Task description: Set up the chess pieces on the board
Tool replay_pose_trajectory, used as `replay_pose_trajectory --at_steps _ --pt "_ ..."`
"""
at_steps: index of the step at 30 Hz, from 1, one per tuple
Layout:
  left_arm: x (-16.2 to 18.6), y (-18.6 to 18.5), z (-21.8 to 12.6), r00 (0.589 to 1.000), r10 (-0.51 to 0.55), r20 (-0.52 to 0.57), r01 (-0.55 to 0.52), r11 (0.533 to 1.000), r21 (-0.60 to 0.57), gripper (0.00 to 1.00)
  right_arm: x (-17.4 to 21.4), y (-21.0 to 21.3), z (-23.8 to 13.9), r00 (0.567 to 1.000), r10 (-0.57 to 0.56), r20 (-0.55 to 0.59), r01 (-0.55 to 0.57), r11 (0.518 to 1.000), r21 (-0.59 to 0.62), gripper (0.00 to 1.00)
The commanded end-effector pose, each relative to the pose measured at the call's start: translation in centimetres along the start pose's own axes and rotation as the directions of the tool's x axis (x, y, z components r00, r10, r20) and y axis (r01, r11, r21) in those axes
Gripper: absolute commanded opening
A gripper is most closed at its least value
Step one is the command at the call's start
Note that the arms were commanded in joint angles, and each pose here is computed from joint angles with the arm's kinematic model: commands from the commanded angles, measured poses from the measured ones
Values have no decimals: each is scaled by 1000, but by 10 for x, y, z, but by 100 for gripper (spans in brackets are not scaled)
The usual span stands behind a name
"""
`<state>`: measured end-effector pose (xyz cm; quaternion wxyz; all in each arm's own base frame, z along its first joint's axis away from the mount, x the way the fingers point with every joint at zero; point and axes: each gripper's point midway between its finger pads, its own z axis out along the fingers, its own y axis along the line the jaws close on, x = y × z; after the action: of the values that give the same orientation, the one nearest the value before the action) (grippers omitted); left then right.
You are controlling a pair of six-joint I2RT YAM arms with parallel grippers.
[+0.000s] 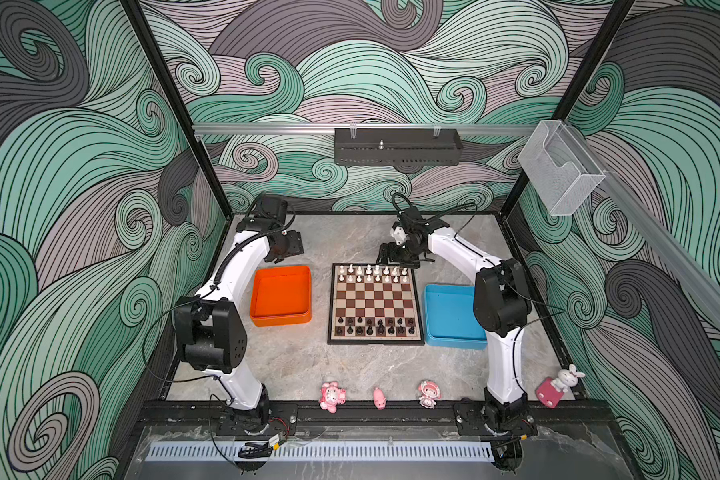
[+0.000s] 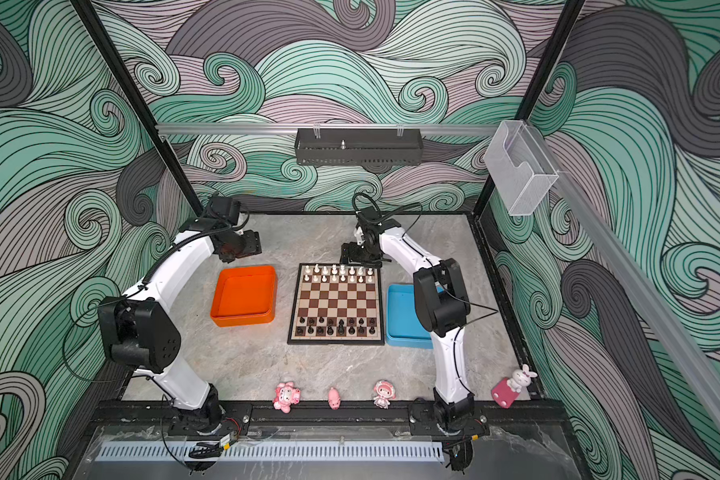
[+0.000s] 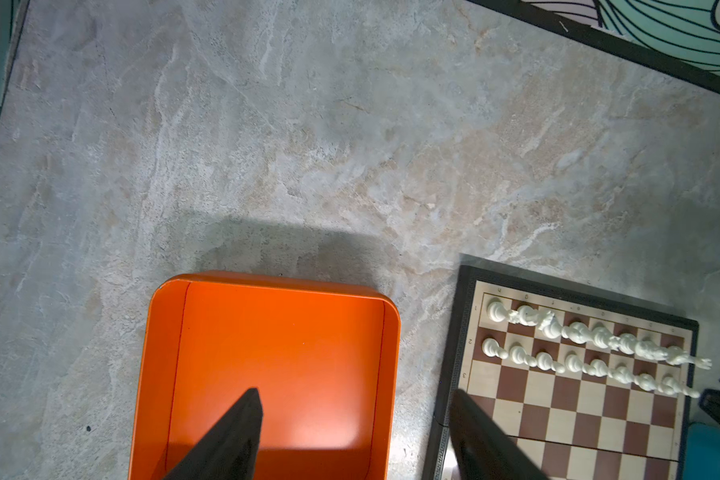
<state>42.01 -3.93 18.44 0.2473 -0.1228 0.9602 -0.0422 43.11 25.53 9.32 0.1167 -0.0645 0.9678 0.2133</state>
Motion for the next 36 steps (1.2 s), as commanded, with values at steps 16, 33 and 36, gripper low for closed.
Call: replay_pose_trajectory --at_steps 16,33,36 --pt "-1 -1 9 997 -48 -63 52 996 66 74 3 10 26 992 110 -65 -115 991 -65 94" --pt "1 -1 13 996 -49 -75 54 996 68 74 -3 14 22 995 91 -43 -94 993 -75 94" --pt "1 -1 14 996 -50 -78 55 996 69 74 -5 16 13 995 91 -27 -93 993 -71 94"
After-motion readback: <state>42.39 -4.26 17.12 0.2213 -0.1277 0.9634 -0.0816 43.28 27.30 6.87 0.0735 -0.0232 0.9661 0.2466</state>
